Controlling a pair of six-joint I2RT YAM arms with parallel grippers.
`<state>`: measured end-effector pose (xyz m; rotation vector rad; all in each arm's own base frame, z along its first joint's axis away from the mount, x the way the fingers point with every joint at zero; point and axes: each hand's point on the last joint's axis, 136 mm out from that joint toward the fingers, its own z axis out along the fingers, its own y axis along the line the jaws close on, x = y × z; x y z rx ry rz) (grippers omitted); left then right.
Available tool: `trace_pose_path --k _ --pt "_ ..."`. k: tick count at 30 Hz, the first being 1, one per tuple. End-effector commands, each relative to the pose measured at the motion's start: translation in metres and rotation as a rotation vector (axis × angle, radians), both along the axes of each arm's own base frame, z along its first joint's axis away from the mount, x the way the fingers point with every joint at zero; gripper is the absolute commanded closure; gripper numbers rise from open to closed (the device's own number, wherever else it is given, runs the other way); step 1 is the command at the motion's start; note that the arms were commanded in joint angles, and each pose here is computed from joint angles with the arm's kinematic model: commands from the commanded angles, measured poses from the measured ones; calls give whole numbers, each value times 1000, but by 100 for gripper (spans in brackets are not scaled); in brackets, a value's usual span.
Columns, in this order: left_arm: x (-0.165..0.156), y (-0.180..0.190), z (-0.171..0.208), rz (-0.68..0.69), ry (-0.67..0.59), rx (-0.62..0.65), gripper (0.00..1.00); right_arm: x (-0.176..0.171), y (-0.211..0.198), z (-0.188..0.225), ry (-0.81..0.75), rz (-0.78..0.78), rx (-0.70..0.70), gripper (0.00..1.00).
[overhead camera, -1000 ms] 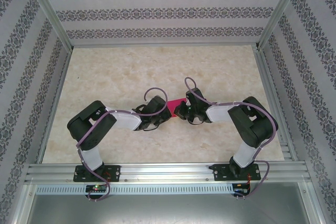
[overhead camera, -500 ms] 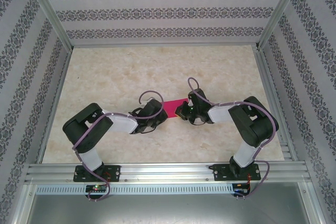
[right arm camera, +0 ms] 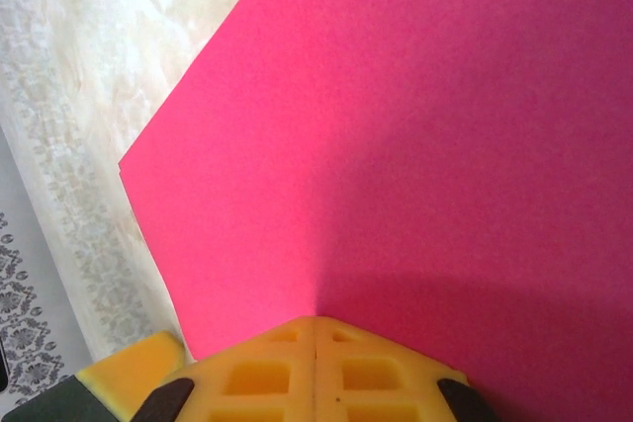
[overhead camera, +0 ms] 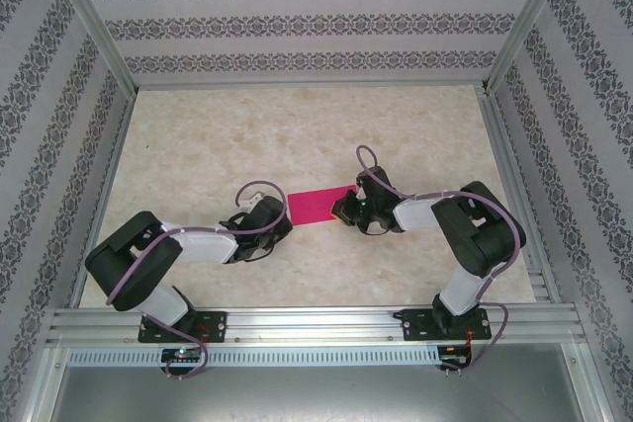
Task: Fold a paper plane with a square sheet of paper (pick it up from the middle)
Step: First fold in half a square sheet of paper at the center of the table.
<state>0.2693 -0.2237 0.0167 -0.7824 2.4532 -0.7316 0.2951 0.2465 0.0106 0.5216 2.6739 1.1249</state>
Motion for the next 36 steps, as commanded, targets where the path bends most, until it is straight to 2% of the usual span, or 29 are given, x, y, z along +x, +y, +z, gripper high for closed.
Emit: trace_pose_path --k 1,6,9,16,24,36 --pt "-2 24 0 24 2 97 100 -23 -46 -48 139 -91 -195 100" --pt "18 -12 56 -118 -162 -10 100 -17 -40 -38 105 -71 -182 100" --pt "24 -37 71 -206 -194 -65 100 -14 -37 -33 84 -55 -178 100" --pt "37 -73 48 -286 -136 -108 100 -1 -20 -6 -13 -11 -97 100" --pt "31 -60 17 -267 -49 -19 100 11 -1 35 -134 48 -31 100" --pt "21 -44 -13 -218 58 62 100 4 35 18 -76 136 -20 100"
